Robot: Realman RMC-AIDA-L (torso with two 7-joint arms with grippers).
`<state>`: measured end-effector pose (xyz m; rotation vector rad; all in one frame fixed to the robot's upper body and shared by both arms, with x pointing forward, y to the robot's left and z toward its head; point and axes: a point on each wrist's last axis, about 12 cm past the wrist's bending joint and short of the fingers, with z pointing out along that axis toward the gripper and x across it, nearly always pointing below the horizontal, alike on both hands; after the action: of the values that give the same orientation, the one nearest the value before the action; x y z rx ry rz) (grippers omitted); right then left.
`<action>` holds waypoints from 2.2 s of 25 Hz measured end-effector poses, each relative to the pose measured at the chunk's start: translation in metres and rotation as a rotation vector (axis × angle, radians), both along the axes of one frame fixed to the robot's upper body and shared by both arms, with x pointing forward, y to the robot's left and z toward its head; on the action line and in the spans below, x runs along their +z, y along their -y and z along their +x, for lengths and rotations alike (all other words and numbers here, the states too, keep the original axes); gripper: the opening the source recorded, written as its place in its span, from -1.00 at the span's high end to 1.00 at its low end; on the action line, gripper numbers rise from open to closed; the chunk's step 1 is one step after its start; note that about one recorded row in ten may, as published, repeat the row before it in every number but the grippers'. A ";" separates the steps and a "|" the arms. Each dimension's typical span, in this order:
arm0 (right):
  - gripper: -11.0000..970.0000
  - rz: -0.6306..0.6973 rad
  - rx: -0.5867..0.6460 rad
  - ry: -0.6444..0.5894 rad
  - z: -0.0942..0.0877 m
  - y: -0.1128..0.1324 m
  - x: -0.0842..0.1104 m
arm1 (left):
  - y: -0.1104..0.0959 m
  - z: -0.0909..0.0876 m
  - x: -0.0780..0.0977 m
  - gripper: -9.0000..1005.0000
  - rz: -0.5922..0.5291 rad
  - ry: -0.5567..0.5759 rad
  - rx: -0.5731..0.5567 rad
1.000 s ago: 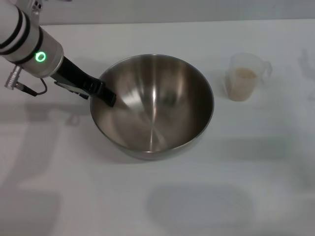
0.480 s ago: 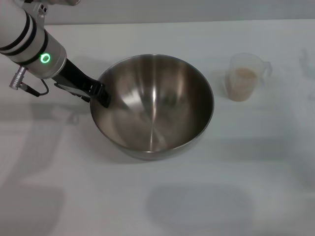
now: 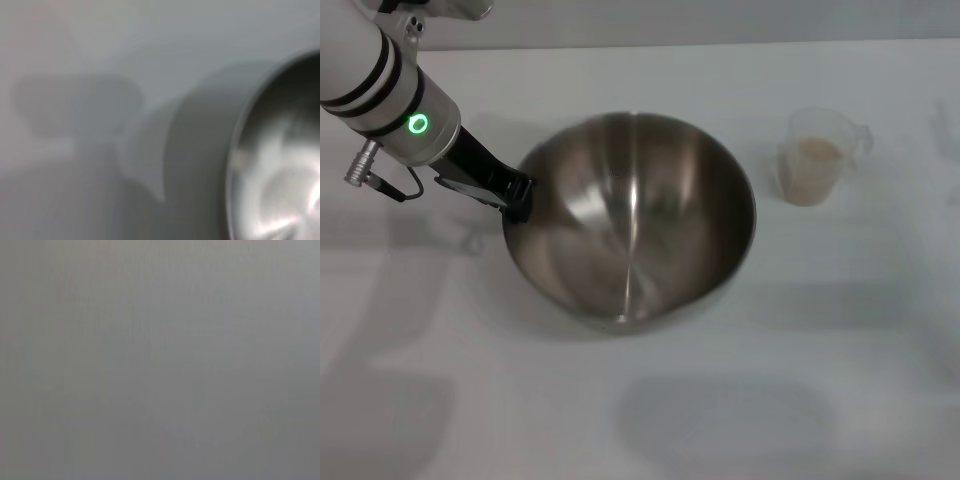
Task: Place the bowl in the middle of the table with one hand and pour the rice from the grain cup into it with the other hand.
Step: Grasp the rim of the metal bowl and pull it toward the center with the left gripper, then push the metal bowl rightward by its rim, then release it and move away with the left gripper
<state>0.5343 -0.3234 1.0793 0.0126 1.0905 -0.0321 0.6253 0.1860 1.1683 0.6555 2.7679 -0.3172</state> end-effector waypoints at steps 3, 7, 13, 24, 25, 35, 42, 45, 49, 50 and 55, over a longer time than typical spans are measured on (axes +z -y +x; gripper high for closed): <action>-0.45 0.000 -0.001 -0.001 0.000 0.000 0.000 | 0.000 0.000 0.001 0.74 -0.006 0.001 -0.002; -0.45 0.000 -0.001 -0.001 -0.001 0.000 0.000 | -0.001 0.001 0.002 0.81 -0.008 -0.002 0.000; -0.45 0.000 -0.002 -0.002 -0.001 0.001 -0.001 | 0.000 0.001 0.003 0.82 -0.011 -0.001 -0.002; -0.45 0.002 -0.005 -0.002 -0.003 0.001 -0.002 | 0.002 0.000 0.004 0.90 -0.006 0.005 -0.041; -0.45 0.002 -0.005 -0.002 -0.003 0.001 -0.002 | 0.003 0.000 0.005 0.90 -0.009 0.005 -0.044; -0.45 0.004 -0.007 -0.001 -0.005 0.001 -0.003 | -0.002 0.006 0.020 0.90 -0.153 0.021 -0.040; -0.45 0.007 -0.008 -0.001 -0.007 0.002 -0.003 | 0.001 0.008 0.029 0.90 -0.237 0.035 -0.046; -0.45 0.008 -0.007 -0.002 -0.007 0.002 -0.003 | 0.005 0.010 0.034 0.90 -0.259 0.044 -0.058; -0.45 0.009 -0.008 0.007 -0.009 0.003 -0.003 | 0.023 0.013 0.046 0.90 -0.284 0.066 -0.105; -0.45 0.009 -0.008 0.007 -0.009 0.003 -0.003 | 0.027 0.014 0.048 0.90 -0.284 0.072 -0.114; -0.45 0.009 -0.011 0.021 -0.013 0.005 -0.003 | 0.046 0.020 0.051 0.90 -0.266 0.107 -0.152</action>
<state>0.5209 -0.3280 1.0762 0.0268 1.0697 -0.0368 0.6450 0.1398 1.2198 0.7891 2.5182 -0.6499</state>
